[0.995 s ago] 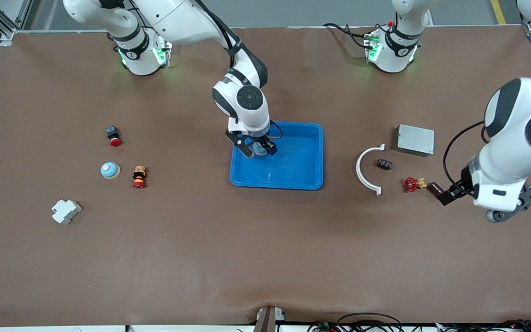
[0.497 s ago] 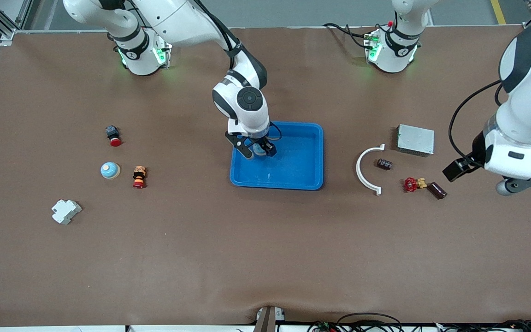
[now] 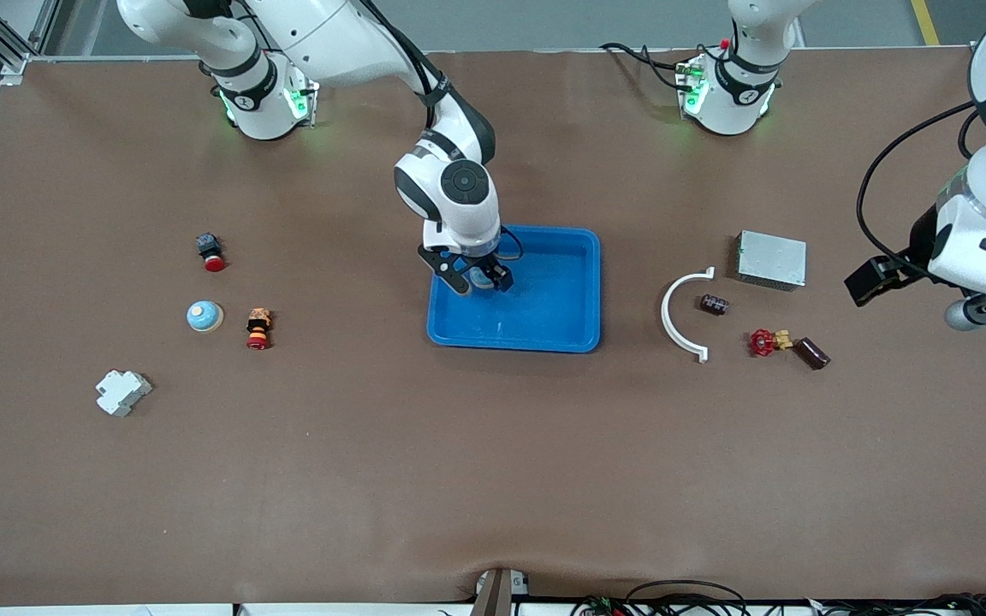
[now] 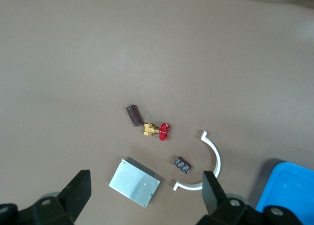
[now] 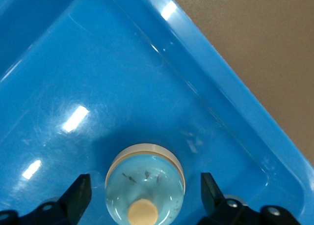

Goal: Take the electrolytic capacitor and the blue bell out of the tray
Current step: 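Open and raise the left gripper while the right gripper lifts the bell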

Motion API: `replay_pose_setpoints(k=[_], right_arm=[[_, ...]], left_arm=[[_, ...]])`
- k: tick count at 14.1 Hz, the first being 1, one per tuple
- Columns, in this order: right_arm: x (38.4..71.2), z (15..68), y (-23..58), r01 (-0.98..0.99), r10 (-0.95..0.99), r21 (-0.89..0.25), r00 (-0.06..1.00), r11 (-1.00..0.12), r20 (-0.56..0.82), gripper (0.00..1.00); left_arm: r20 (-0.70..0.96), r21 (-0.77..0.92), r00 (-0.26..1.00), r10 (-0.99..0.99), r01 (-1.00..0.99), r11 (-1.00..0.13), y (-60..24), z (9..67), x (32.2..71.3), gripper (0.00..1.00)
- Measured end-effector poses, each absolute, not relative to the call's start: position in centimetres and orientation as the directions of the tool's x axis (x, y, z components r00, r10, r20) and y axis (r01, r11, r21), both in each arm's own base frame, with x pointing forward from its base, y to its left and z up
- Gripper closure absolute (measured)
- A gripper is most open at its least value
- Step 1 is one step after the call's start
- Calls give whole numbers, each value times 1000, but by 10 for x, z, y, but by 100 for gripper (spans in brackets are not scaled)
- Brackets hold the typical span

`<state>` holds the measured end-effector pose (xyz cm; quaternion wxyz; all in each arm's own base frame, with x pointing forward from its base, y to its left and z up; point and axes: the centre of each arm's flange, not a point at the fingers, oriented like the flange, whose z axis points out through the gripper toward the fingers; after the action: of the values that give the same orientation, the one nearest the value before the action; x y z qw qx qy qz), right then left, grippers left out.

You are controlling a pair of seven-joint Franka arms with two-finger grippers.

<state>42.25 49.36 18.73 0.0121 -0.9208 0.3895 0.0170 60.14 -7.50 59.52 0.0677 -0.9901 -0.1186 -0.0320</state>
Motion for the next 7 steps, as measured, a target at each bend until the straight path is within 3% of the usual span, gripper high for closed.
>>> replay_pose_setpoints(k=[1,3,4,7], right_arm=[[423,187,494,-716,-715,-10,698,-698,-39,6],[423,188,494,-712,-712,-14,702,-702,-34,27],[424,191,495,-709,-709,-19,705,-705,-30,33],[428,192,493,-711,-711,-24,703,-703,-26,33]], left_arm=[[82,-127,973,218,227,-966,-76,599,600,0],[87,-131,974,208,218,-967,-77,604,597,0],[88,-132,974,207,218,-967,-77,605,597,0],[88,-132,974,207,218,-967,-77,605,597,0]])
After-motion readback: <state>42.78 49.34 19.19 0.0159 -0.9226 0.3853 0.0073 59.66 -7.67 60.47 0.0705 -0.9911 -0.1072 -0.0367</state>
